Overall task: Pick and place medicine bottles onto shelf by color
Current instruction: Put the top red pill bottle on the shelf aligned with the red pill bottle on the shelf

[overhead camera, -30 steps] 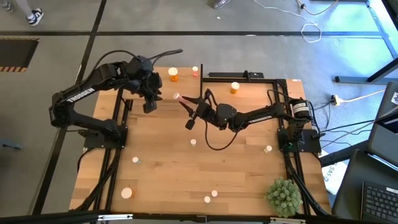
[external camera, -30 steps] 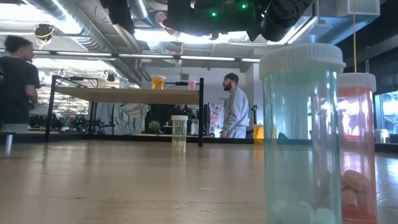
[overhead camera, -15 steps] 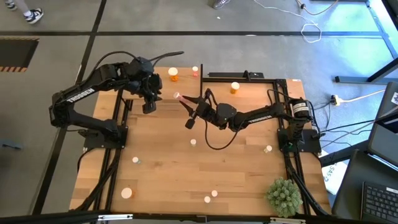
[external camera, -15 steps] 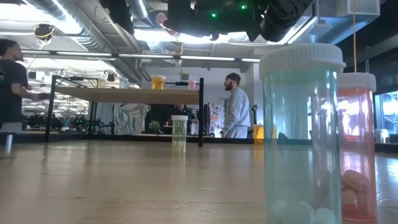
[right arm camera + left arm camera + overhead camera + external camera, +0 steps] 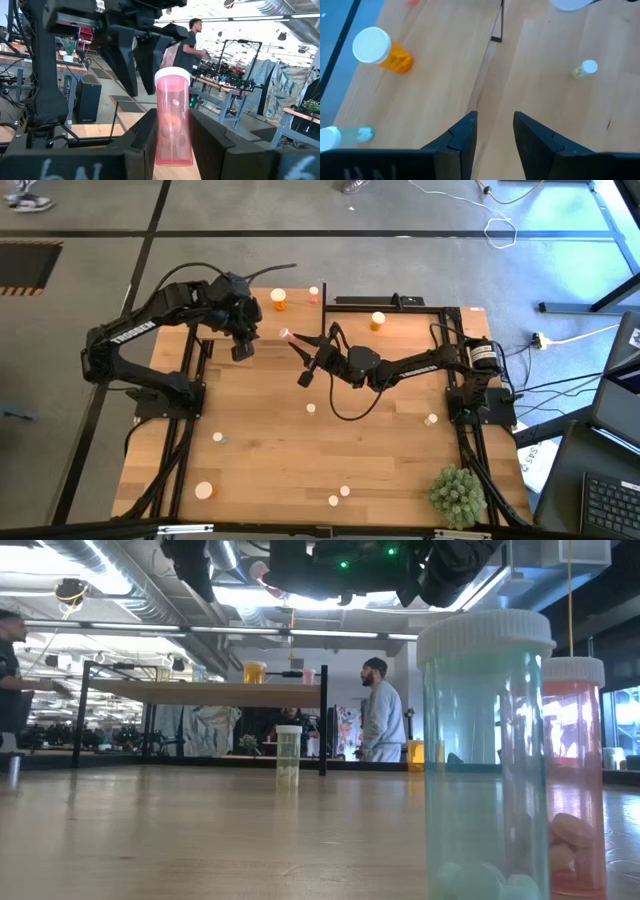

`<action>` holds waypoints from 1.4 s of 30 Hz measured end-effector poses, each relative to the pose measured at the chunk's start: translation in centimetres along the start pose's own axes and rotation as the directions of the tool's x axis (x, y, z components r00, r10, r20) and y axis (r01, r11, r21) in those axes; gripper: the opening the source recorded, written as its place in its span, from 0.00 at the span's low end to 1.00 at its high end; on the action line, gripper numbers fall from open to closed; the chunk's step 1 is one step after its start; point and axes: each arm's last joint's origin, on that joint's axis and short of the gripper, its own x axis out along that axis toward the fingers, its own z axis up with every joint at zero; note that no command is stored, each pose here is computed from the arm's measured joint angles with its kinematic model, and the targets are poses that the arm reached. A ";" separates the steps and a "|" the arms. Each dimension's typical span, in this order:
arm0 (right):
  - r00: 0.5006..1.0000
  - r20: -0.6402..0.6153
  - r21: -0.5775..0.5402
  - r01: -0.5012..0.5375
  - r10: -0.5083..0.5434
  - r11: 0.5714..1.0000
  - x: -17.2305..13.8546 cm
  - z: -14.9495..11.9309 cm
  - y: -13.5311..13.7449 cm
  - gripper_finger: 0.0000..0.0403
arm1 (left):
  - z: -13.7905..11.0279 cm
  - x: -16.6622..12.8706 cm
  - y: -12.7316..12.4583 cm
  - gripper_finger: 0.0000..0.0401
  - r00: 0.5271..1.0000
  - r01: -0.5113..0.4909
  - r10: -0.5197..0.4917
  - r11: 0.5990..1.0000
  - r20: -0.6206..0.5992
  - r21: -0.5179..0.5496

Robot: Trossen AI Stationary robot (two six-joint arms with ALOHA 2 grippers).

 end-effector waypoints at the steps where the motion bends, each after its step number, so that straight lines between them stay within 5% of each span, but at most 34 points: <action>1: 1.000 0.000 0.000 0.000 0.000 1.000 0.0 0.0 0.0 0.26 | 0.0 0.0 0.0 0.30 1.000 0.000 0.000 1.000 0.002 0.009; 10: 1.000 -0.001 0.000 0.002 -0.002 1.000 0.0 0.0 0.0 0.26 | 0.1 0.0 -0.2 0.30 1.000 0.010 -0.011 0.996 0.008 0.085; 30: 1.000 0.000 0.000 0.001 -0.001 1.000 0.0 0.0 0.0 0.26 | 0.2 0.0 0.0 0.30 0.998 -0.060 0.060 0.998 0.010 -0.002; 42: 1.000 0.000 0.000 0.001 -0.001 1.000 0.0 0.0 0.0 0.26 | 0.2 0.0 0.0 0.25 0.998 -0.056 0.055 0.998 0.014 0.032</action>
